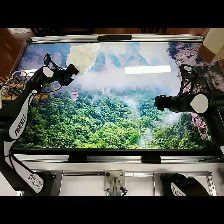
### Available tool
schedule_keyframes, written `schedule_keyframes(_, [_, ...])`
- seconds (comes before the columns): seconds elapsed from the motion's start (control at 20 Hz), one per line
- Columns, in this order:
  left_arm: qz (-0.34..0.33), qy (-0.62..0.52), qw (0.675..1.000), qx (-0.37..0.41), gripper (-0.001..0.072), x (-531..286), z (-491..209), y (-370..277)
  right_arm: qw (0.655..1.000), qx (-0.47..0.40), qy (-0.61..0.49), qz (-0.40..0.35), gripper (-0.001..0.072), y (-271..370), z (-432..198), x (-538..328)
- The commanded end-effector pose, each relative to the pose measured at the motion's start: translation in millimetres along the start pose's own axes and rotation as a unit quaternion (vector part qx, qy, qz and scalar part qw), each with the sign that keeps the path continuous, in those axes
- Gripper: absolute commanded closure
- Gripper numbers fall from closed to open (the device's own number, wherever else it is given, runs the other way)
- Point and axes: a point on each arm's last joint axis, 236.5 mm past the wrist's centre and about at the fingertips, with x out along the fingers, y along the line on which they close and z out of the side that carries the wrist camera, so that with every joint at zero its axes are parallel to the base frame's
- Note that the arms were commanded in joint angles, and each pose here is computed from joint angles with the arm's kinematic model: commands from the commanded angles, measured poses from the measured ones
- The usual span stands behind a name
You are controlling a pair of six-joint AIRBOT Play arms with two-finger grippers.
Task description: Fold the shirts.
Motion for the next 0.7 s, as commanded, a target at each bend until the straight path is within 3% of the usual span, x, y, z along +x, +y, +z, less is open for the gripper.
schedule_keyframes(0.0, [-0.034, -0.065, 0.996, -0.055, 0.0029, 26, 32, 3, 1.0, -0.001, -0.002, 0.0, 0.0285, 0, 1, 0])
schedule_keyframes(0.25, [-0.045, -0.084, 0.989, -0.117, 0.0041, 51, 32, 19, 1.0, -0.002, -0.011, 0.001, 0.0285, 1, 5, 0])
schedule_keyframes(0.3, [-0.046, -0.091, 0.988, -0.118, 0.0104, 52, 34, 20, 1.0, -0.002, -0.01, 0.002, 0.0285, 1, 5, 0])
schedule_keyframes(0.35, [-0.047, -0.093, 0.988, -0.118, 0.0323, 52, 35, 20, 1.0, -0.001, -0.01, 0.003, 0.0285, 1, 5, 0])
schedule_keyframes(0.4, [-0.05, -0.096, 0.987, -0.116, 0.0591, 48, 38, 16, 1.0, -0.001, -0.01, 0.003, 0.0285, 1, 5, 0])
schedule_keyframes(0.45, [-0.055, -0.1, 0.987, -0.112, 0.0663, 42, 42, 9, 1.0, -0.001, -0.01, 0.003, 0.0285, 1, 5, 0])
schedule_keyframes(0.55, [-0.071, -0.102, 0.991, -0.05, 0.0671, 20, 47, -21, 1.0, -0.004, -0.006, 0.002, 0.0285, 1, 3, 0])
schedule_keyframes(0.65, [-0.098, -0.112, 0.987, 0.061, 0.0673, -22, 54, -71, 1.0, -0.004, 0.009, -0.001, 0.0285, -1, -5, -3])
